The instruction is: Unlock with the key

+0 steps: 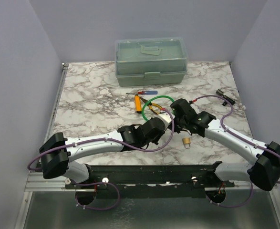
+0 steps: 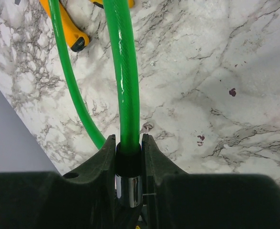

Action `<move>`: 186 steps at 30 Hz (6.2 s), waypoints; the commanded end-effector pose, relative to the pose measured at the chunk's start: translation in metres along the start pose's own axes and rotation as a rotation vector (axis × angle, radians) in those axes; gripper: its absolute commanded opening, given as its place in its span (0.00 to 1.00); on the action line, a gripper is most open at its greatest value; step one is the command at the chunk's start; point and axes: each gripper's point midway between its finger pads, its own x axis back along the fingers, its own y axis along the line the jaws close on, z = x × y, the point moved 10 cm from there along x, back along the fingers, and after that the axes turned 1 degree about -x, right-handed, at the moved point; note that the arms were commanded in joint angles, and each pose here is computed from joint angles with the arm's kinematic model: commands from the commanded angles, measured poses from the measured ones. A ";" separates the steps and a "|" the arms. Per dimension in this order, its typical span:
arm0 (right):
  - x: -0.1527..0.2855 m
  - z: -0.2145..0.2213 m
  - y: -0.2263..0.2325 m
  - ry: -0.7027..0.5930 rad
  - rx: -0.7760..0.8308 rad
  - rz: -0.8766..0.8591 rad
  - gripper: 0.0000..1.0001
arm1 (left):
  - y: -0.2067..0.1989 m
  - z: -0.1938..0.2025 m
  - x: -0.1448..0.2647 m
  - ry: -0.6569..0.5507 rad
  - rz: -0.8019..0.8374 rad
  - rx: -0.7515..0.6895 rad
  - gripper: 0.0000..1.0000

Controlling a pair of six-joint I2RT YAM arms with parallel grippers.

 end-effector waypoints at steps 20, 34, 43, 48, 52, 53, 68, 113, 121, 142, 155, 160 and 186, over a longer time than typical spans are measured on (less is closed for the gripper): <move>0.014 0.009 -0.020 0.028 -0.016 -0.158 0.00 | 0.004 0.010 0.036 -0.076 0.129 0.037 0.75; 0.017 0.007 -0.026 0.006 0.060 -0.199 0.00 | 0.047 0.026 0.084 -0.302 0.024 -0.185 0.97; 0.019 0.008 -0.035 0.011 0.085 -0.179 0.00 | 0.048 0.046 0.044 -0.364 0.010 -0.589 0.88; 0.020 0.010 -0.036 0.037 0.104 -0.195 0.00 | 0.045 0.055 0.035 -0.455 0.073 -0.770 0.88; 0.020 0.012 -0.034 0.059 0.119 -0.202 0.00 | 0.041 0.060 0.027 -0.475 0.121 -0.859 0.85; 0.020 0.012 -0.033 0.062 0.124 -0.205 0.00 | 0.040 0.059 0.024 -0.484 0.121 -0.875 0.84; 0.029 0.012 -0.035 0.071 0.147 -0.235 0.00 | 0.042 0.048 -0.016 -0.487 0.134 -0.862 0.59; 0.059 0.004 -0.044 0.032 0.174 -0.268 0.00 | 0.064 0.056 -0.001 -0.486 0.002 -0.847 0.00; 0.060 0.009 -0.046 0.087 0.211 -0.317 0.00 | 0.066 0.051 -0.006 -0.440 -0.052 -0.788 0.00; 0.056 -0.016 -0.029 -0.131 0.289 -0.218 0.00 | 0.092 0.050 0.025 -0.321 -0.287 -0.727 0.00; 0.015 -0.077 -0.023 -0.185 0.191 -0.190 0.00 | 0.108 0.072 0.040 -0.262 -0.455 -0.587 0.07; -0.006 -0.087 -0.020 -0.193 0.187 -0.161 0.00 | 0.117 0.089 0.028 -0.192 -0.502 -0.535 0.09; -0.071 -0.135 -0.030 -0.205 0.110 -0.090 0.00 | 0.132 0.071 0.023 -0.402 -0.545 0.077 0.77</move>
